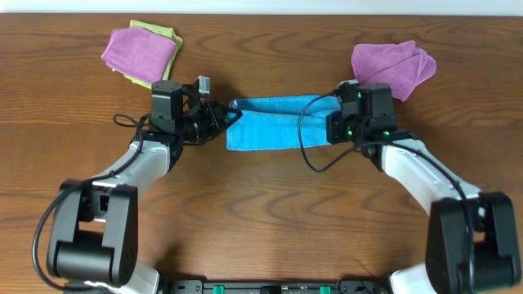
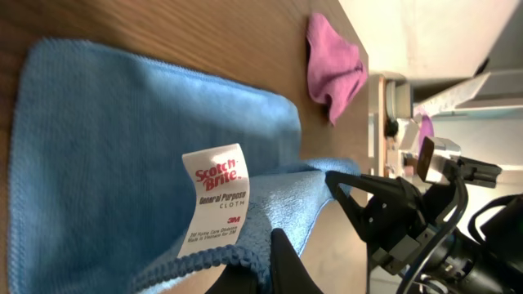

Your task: Fold the cloth

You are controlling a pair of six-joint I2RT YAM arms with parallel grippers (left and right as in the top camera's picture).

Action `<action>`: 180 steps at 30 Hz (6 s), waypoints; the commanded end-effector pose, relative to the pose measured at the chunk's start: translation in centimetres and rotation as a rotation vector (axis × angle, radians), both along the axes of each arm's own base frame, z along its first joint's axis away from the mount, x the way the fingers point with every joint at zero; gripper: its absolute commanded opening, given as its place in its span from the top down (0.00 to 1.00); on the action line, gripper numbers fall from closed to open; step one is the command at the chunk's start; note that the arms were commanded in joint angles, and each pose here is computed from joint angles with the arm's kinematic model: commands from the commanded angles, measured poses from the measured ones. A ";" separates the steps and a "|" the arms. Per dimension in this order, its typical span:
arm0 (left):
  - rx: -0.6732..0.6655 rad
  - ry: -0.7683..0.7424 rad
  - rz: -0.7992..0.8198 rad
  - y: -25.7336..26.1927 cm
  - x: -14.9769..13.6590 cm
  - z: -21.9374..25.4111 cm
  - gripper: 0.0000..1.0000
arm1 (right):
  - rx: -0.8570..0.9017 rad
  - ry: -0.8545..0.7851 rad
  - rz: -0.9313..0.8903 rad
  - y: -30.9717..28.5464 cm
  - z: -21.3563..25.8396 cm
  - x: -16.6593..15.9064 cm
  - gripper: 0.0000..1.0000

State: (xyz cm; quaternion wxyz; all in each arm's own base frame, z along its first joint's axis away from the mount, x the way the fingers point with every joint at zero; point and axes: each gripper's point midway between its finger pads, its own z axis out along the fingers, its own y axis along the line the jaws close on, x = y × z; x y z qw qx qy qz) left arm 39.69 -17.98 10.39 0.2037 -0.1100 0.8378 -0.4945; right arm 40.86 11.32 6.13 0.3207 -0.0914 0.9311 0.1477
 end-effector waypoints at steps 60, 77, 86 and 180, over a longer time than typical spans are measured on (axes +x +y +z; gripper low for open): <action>0.207 0.024 0.064 -0.3 4.1 -3.7 0.94 | 0.256 0.291 -0.264 -3.8 3.7 -3.6 0.20; 0.498 -0.021 0.137 0.1 4.0 -6.5 0.95 | 0.422 0.343 -0.432 -3.6 -0.9 -4.3 0.15; 0.546 0.017 0.134 0.0 3.3 -8.3 0.94 | 0.433 0.376 -0.506 -4.0 -3.0 -4.1 0.15; 0.711 -0.054 0.134 8.0 3.8 1.3 0.94 | 0.275 -0.086 0.261 21.5 2.0 0.1 0.99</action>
